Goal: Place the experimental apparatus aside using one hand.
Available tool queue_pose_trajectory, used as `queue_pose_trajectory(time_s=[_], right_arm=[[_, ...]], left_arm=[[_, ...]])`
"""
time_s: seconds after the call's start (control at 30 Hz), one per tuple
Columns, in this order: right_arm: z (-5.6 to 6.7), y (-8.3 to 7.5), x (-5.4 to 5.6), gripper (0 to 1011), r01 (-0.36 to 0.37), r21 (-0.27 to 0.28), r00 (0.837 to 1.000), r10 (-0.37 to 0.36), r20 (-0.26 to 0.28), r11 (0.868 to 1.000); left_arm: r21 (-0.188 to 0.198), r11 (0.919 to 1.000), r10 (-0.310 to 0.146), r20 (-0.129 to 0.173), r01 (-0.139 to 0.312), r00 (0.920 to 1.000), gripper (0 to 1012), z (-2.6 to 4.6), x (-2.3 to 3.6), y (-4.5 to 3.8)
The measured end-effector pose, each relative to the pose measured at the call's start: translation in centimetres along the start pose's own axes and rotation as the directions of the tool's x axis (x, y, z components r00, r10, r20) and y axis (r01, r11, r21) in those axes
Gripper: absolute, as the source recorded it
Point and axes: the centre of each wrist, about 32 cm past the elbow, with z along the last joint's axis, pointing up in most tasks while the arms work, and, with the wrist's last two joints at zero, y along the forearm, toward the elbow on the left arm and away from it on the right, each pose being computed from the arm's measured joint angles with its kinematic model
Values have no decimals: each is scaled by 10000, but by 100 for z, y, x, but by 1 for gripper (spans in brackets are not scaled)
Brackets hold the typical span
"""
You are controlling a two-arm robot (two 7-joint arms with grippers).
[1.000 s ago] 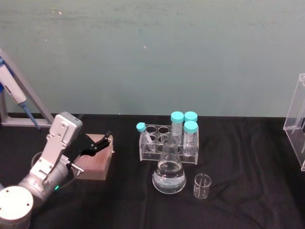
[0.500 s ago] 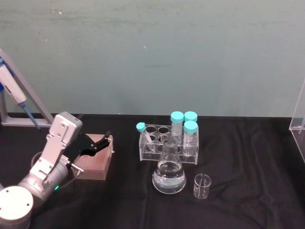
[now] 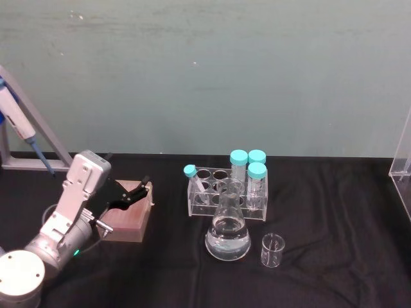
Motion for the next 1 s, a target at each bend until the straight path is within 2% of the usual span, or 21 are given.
queue_pose_trajectory(time_s=[1.0], right_arm=[[-68,17,56,607,80,-179,9999,-81,-99,9998]], left_arm=[[0,10000,0,0,0,10000,1000,0,0,0]])
